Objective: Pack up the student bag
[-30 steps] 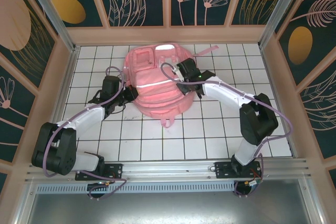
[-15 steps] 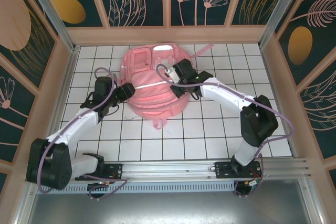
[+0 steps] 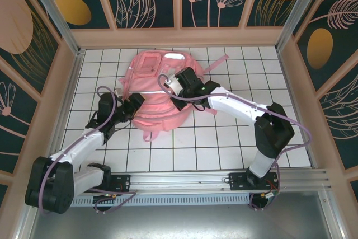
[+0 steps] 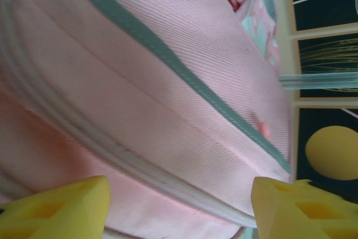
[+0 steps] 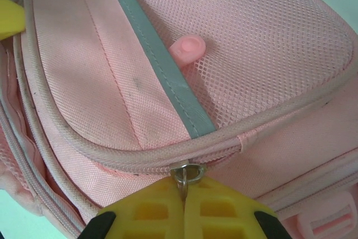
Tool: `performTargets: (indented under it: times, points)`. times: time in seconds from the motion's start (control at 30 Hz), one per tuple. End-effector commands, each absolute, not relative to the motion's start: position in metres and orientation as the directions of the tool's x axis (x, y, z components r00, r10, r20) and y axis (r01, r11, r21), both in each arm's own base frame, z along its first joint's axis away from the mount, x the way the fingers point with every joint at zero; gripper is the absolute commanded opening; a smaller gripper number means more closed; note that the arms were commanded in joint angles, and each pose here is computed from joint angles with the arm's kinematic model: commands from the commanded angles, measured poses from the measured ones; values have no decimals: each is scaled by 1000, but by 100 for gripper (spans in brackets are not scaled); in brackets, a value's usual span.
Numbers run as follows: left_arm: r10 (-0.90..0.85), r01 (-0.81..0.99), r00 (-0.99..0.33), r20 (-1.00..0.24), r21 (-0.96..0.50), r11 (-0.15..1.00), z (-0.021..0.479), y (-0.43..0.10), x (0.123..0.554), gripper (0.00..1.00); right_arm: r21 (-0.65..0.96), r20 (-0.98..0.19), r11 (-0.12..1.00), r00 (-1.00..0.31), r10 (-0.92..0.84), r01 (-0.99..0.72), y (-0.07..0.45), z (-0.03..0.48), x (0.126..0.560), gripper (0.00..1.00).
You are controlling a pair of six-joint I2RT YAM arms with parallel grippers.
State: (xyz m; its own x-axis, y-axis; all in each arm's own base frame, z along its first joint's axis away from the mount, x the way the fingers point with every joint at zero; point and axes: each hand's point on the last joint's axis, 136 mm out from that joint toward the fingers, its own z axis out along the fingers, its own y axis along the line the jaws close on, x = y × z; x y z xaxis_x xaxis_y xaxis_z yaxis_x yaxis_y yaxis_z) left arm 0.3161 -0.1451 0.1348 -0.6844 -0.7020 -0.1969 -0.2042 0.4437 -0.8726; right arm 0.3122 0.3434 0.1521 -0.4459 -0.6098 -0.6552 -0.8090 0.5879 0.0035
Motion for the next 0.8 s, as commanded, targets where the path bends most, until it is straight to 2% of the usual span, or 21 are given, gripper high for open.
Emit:
performTargets:
  times: [0.0, 0.2, 0.37, 0.43, 0.53, 0.63, 0.7, 0.77]
  points:
    - [-726, -181, -670, -155, -914, 363, 152, -152, 326, 64, 27, -725, 543, -390, -567, -840, 365, 166, 313, 0]
    - [-790, -280, -605, -98, -903, 326, 135, -143, 326, 60, 15, -737, 519, -360, -572, -855, 366, 171, 310, 0]
    - [-822, -318, -566, -53, -907, 277, 127, -139, 325, 52, -7, -741, 499, -330, -585, -867, 363, 174, 307, 0]
    - [-825, -320, -563, -47, -908, 270, 126, -139, 327, 45, -27, -739, 505, -323, -592, -863, 360, 174, 308, 0]
    - [-825, -328, -563, -54, -901, 283, 121, -139, 330, 23, -64, -730, 533, -325, -602, -844, 349, 171, 313, 0]
    - [-824, -356, -561, -77, -876, 325, 110, -135, 329, 6, -99, -717, 590, -354, -601, -801, 331, 168, 325, 0]
    - [-819, -367, -565, -96, -860, 354, 104, -133, 327, 0, -120, -711, 640, -384, -589, -759, 314, 166, 337, 0]
    - [-807, -372, -580, -108, -846, 381, 98, -133, 325, 0, -131, -708, 699, -427, -562, -703, 297, 166, 351, 0]
